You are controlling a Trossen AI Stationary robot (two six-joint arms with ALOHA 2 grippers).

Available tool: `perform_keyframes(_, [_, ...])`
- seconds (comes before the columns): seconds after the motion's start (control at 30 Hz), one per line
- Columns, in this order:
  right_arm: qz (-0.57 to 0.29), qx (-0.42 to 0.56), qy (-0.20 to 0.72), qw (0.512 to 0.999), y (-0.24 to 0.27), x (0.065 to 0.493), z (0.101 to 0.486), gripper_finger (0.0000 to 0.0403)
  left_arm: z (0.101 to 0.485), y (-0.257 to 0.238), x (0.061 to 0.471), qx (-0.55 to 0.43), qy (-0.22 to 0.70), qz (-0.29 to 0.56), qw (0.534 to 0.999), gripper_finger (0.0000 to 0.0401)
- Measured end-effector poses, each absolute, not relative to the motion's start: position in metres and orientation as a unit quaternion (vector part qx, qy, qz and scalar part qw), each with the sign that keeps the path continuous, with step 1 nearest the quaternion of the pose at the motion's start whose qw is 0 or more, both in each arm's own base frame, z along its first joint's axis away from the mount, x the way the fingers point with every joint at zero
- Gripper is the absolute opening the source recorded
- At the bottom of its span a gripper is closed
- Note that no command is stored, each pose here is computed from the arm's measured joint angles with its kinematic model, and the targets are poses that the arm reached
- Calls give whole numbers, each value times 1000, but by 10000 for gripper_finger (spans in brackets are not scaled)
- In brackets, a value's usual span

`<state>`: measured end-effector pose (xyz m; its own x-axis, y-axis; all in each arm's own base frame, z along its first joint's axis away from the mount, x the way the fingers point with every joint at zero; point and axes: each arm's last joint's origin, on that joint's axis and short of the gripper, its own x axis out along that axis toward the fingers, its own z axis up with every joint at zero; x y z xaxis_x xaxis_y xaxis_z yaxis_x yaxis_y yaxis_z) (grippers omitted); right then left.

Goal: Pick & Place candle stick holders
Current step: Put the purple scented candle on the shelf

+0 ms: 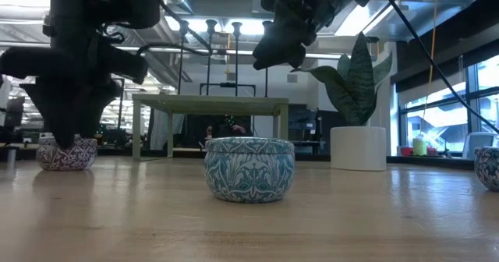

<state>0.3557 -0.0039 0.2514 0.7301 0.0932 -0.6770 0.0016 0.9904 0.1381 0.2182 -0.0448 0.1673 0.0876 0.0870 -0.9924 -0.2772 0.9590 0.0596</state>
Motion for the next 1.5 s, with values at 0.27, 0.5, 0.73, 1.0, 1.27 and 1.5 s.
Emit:
perform_keyframes(0.27, [25, 65, 367, 928, -4, 356, 251, 183, 160, -43, 213, -74, 673, 119, 727, 320])
perform_keyframes(0.5, [24, 65, 367, 928, -4, 356, 251, 183, 160, -44, 213, -63, 678, 94, 727, 297])
perform_keyframes(0.73, [24, 65, 368, 927, -4, 355, 251, 183, 165, -46, 217, -83, 675, 83, 729, 287])
perform_keyframes(1.0, [21, 66, 398, 915, -4, 342, 257, 183, 203, -46, 239, -90, 643, 89, 755, 300])
perform_keyframes(1.27, [8, 92, 415, 905, -3, 331, 264, 183, 263, -25, 252, -29, 609, 186, 770, 299])
perform_keyframes(1.5, [8, 94, 416, 904, -3, 331, 264, 183, 309, 11, 259, 12, 558, 269, 785, 299])
